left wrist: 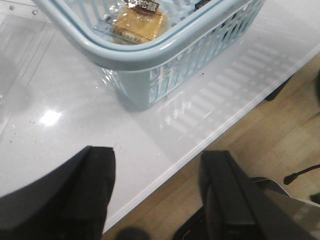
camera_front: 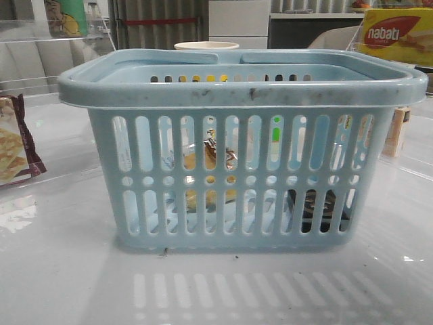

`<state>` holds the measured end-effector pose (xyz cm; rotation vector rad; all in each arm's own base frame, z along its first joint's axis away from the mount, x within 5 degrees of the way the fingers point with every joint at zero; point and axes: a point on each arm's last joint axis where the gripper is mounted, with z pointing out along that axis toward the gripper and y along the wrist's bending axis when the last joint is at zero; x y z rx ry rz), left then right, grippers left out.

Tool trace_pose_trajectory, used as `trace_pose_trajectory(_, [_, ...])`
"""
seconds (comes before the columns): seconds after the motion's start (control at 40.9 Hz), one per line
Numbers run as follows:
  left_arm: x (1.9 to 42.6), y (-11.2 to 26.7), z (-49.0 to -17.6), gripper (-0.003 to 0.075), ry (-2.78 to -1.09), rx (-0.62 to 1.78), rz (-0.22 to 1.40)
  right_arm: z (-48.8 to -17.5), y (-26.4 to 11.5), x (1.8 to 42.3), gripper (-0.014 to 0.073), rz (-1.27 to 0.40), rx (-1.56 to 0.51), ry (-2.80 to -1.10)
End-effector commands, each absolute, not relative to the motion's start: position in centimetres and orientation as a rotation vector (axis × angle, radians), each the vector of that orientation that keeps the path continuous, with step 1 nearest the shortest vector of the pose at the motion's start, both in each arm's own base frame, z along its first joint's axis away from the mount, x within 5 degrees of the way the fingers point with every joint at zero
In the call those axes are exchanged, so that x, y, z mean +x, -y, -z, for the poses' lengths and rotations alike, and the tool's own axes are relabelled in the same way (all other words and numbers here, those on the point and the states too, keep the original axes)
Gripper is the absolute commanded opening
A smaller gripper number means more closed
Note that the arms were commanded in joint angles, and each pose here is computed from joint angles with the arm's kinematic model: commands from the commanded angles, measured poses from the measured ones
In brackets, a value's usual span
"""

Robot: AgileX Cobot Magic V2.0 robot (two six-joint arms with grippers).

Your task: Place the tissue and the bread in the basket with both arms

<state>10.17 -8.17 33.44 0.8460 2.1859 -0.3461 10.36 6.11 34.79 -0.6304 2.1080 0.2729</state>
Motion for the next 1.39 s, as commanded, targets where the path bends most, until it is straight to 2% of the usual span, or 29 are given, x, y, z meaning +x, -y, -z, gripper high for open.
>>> trace_pose_trajectory(0.0, [10.0, 8.0, -34.2, 0.0442, -2.063, 0.771, 0.388, -36.1, -6.0, 10.6, 0.0518, -0.246, -0.626, -2.019])
trace_pose_trajectory(0.122, [10.0, 8.0, -33.8, 0.0404, -2.055, 0.766, 0.389, -36.1, -6.0, 10.6, 0.0517, -0.247, -0.626, -2.020])
trace_pose_trajectory(0.294, [10.1, 8.1, -33.7, 0.0232, -2.054, 0.765, 0.389, -36.1, -6.1, 10.5, 0.0507, -0.265, -0.623, -2.032])
trace_pose_trajectory(0.343, [10.2, 8.1, -33.8, 0.0174, -2.047, 0.762, 0.391, -36.1, -6.1, 10.5, 0.0470, -0.271, -0.621, -2.033])
trace_pose_trajectory(0.44, [10.2, 8.2, -33.9, 0.0086, -2.033, 0.756, 0.394, -36.0, -6.1, 10.5, 0.0339, -0.272, -0.621, -2.034])
trace_pose_trajectory(0.587, [10.3, 8.2, -34.0, 0.0091, -2.025, 0.753, 0.396, -36.0, -6.1, 10.5, 0.0139, -0.272, -0.621, -2.034])
trace_pose_trajectory(0.685, [10.3, 8.2, -34.0, 0.0091, -2.025, 0.753, 0.396, -36.0, -6.1, 10.5, 0.0047, -0.272, -0.621, -2.034])
trace_pose_trajectory(1.297, [10.0, 8.0, -34.1, 0.0091, -2.009, 0.745, 0.405, -36.0, -6.1, 10.4, 0.0055, -0.271, -0.623, -2.040])
trace_pose_trajectory(1.37, [9.6, 6.9, -34.6, 0.0091, -1.969, 0.707, 0.350, -36.0, -6.1, 10.4, 0.0055, -0.271, -0.624, -2.043])
